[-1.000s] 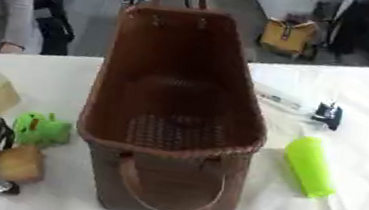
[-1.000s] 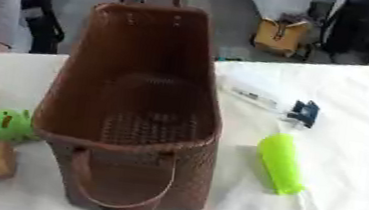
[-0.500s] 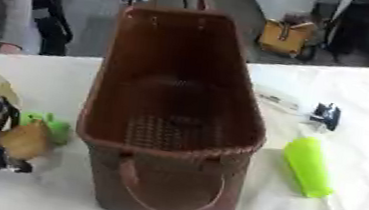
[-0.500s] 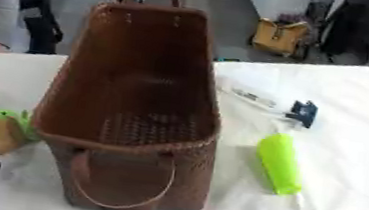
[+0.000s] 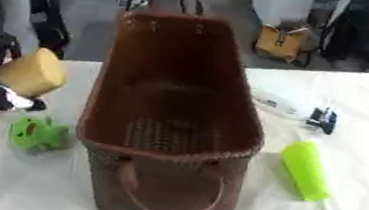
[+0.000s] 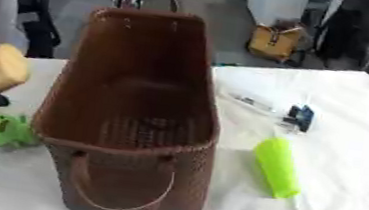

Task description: Pick up objects on the table and place them in the box.

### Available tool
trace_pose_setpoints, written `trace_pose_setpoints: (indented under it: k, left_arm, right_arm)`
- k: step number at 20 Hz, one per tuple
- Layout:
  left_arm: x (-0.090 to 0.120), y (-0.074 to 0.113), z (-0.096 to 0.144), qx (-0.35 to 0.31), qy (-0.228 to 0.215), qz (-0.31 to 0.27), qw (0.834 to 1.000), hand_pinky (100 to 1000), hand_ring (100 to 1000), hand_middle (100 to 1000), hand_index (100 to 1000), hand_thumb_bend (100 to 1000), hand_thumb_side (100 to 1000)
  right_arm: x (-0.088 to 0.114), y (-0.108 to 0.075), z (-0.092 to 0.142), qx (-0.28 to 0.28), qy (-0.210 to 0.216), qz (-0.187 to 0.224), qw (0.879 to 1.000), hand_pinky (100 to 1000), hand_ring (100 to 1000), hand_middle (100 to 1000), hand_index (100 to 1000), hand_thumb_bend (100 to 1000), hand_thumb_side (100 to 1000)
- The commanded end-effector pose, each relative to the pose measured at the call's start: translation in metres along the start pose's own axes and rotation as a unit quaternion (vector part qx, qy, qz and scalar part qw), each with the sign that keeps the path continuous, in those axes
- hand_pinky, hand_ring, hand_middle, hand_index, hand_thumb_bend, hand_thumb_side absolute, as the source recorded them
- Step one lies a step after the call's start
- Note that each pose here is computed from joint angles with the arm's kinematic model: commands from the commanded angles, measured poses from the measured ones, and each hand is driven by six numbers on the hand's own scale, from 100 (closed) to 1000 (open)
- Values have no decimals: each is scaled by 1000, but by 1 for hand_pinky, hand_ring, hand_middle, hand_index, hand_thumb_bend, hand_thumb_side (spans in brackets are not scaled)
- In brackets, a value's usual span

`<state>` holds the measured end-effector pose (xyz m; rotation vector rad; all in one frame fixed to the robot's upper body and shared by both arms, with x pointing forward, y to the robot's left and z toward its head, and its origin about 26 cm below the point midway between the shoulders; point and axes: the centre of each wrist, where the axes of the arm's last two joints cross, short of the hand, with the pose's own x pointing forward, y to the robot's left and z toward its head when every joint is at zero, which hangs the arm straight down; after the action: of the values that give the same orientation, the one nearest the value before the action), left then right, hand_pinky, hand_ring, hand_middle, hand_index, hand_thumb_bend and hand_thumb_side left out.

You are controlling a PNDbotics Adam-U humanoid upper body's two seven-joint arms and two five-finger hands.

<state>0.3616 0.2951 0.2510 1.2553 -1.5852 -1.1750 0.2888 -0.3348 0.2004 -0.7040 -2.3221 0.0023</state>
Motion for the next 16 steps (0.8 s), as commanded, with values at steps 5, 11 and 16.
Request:
trace_pose_setpoints:
  k: [5,11,16]
  left_arm:
    - [45,58,-35,98,-86,18,991,600,445,310,414,785,351]
    - [84,54,-66,106,-148,34,983,614,474,342,444,908,431]
    - [97,7,-90,27,-170,39,984,648,530,470,539,949,622]
  right_arm:
    - [2,0,-4,9,-9,1,1000,516,633,683,772,100,777]
    - [4,4,-5,18,-13,-7,1000,516,632,683,772,100,777]
    - [4,6,-6,21,-13,-12,1000,515,631,681,771,100,778]
